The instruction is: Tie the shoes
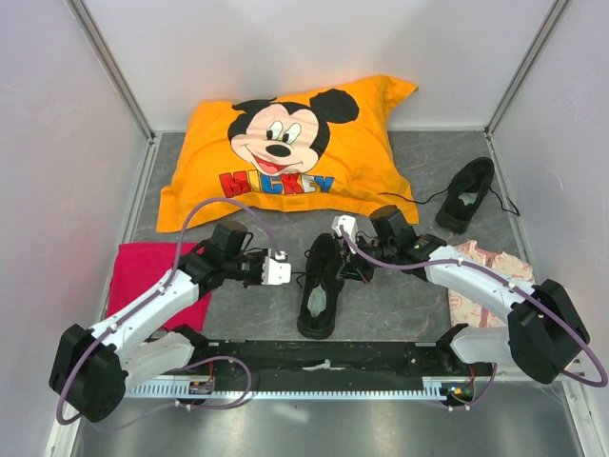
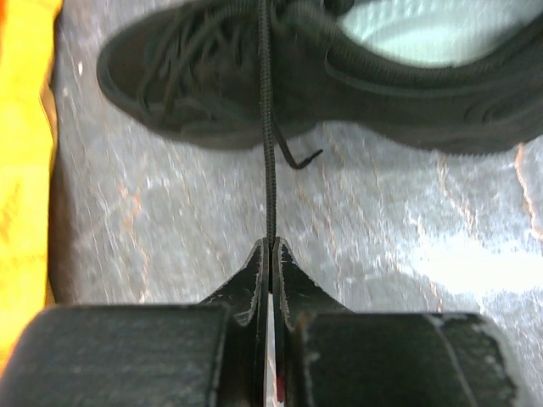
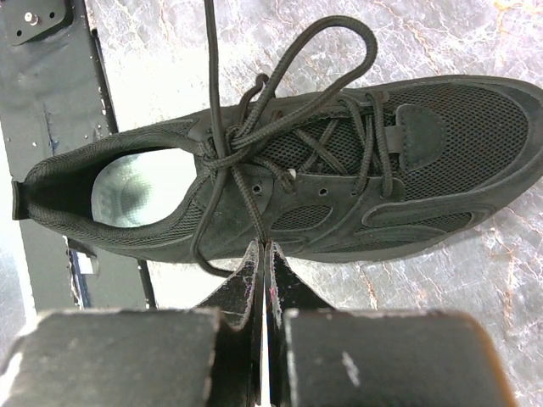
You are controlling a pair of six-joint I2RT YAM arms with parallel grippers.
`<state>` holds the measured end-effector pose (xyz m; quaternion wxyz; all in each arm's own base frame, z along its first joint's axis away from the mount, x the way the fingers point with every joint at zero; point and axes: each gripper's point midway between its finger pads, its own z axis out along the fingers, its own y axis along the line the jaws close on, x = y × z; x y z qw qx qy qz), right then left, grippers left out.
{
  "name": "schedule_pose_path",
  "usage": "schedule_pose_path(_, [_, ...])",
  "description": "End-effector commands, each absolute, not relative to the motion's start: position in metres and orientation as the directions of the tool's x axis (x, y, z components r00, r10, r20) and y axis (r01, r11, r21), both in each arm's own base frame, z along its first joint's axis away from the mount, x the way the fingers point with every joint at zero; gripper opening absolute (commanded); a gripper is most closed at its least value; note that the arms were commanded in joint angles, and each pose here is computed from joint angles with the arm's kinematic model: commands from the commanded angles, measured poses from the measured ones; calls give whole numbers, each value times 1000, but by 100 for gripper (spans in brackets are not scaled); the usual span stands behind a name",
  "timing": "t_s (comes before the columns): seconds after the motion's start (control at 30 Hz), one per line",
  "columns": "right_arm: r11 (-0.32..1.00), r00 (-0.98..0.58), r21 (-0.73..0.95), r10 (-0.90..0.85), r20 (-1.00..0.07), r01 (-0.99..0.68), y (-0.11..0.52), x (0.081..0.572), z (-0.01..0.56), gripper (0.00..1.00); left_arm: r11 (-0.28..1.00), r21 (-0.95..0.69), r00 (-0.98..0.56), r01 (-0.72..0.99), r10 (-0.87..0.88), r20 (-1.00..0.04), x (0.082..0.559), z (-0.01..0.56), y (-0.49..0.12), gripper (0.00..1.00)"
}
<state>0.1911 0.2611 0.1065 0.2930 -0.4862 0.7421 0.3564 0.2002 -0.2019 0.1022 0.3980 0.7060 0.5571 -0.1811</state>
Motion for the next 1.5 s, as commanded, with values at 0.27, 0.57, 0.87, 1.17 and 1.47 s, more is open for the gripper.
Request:
schedule_pose_path(0.27, [277, -310, 194, -478, -822, -941, 269, 208, 130, 0, -30, 317, 232, 948, 747, -623, 197, 64, -161, 1])
schedule_pose_path(0.57, [321, -370, 245, -424, -827, -915, 274, 211, 137, 0, -6, 251, 169, 968, 756, -632, 191, 46, -158, 6])
schedule_pose_path(0.87, [373, -448, 315, -354, -821, -873, 277, 210, 143, 0, 39, 230, 164, 972, 585, -795, 192, 112, -195, 47])
schedule_pose_path(1.17, [406, -491, 357, -297, -819, -841, 277, 210, 150, 0, 329, -154, -264, 932, 323, -909, 223, 171, -236, 59])
schedule_pose_path(1.47, [406, -510, 383, -270, -817, -830, 277, 205, 151, 0, 60, 351, 296, 935, 416, -860, 233, 181, -241, 71])
